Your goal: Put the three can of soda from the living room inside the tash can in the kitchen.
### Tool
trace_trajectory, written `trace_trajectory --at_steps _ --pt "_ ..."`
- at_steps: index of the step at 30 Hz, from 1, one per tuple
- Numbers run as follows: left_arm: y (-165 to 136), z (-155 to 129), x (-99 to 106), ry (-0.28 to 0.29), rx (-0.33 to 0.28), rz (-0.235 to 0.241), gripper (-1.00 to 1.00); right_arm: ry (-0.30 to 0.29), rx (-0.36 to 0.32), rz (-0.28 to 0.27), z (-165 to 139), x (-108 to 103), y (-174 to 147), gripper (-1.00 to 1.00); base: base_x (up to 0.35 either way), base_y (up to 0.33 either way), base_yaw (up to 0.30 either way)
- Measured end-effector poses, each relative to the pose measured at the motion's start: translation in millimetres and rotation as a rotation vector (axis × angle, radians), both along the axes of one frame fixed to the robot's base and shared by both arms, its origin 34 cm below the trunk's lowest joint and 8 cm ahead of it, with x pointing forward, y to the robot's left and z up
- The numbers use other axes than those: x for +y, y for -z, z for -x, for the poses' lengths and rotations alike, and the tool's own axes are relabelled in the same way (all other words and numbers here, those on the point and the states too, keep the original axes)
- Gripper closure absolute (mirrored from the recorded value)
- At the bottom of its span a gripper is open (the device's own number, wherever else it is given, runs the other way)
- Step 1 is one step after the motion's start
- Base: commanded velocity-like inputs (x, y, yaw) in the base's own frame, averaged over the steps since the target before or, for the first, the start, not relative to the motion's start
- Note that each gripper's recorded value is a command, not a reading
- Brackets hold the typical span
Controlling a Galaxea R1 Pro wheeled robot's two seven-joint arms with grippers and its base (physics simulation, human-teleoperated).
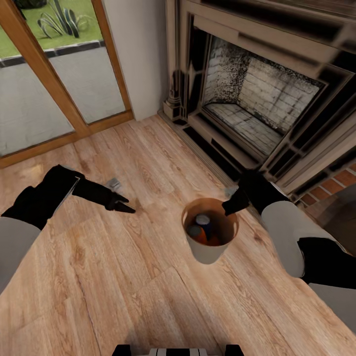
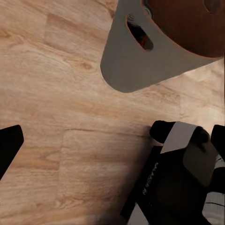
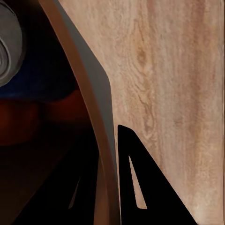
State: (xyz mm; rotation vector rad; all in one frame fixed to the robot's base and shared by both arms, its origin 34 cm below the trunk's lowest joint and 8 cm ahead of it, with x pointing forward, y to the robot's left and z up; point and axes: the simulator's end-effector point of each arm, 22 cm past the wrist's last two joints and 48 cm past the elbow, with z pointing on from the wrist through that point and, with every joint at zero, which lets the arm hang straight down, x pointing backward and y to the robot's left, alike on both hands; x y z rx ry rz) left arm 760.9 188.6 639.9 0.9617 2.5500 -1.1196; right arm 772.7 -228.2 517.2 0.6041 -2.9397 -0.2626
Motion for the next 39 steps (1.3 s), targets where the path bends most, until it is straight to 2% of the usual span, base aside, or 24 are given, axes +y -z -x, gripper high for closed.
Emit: trace_trajectory --at_steps 4,6,7,10,13,16,21,26,29,35,39 --pt "32 18 8 0.005 -0.028 -0.021 -1.0 0.009 -0.006 0.038 -1 -28 1 1.0 0.0 0.0 0.0" --pt "46 23 13 -0.002 -0.039 -0.041 -1.0 0.03 -0.005 0.03 -1 -33 1 1.0 0.0 0.0 0.0" --pt "57 26 18 -0.009 -0.042 -0.054 -1.0 0.06 0.001 0.013 1 -34 1 1.0 0.0 0.0 0.0" --pt "73 33 27 -0.024 -0.026 -0.067 -1.0 0.102 0.009 -0.011 2 -35 1 1.0 0.0 0.0 0.0" --pt "79 33 35 -0.053 -0.03 -0.044 -1.0 0.083 0.001 0.018 2 -47 2 1.0 0.0 0.0 0.0" --pt "86 34 44 -0.104 -0.033 -0.009 -1.0 0.102 0.014 0.008 7 -48 5 1.0 0.0 0.0 0.0" --pt "98 45 49 -0.121 -0.034 0.013 -1.0 0.147 0.03 -0.024 17 -46 13 1.0 0.0 0.0 0.0" --pt "119 59 49 -0.128 -0.016 0.008 -1.0 0.161 0.033 -0.021 20 -53 24 1.0 0.0 0.0 0.0" --pt "134 58 52 -0.15 -0.027 -0.03 -1.0 0.168 0.038 -0.014 24 -60 31 1.0 0.0 0.0 0.0" --pt "175 44 62 -0.253 -0.069 -0.18 -1.0 0.184 0.065 0.017 45 -83 53 1.0 0.0 0.0 0.0" --pt "186 43 65 -0.272 -0.074 -0.201 -1.0 0.194 0.073 0.012 50 -84 63 1.0 0.0 0.0 0.0"
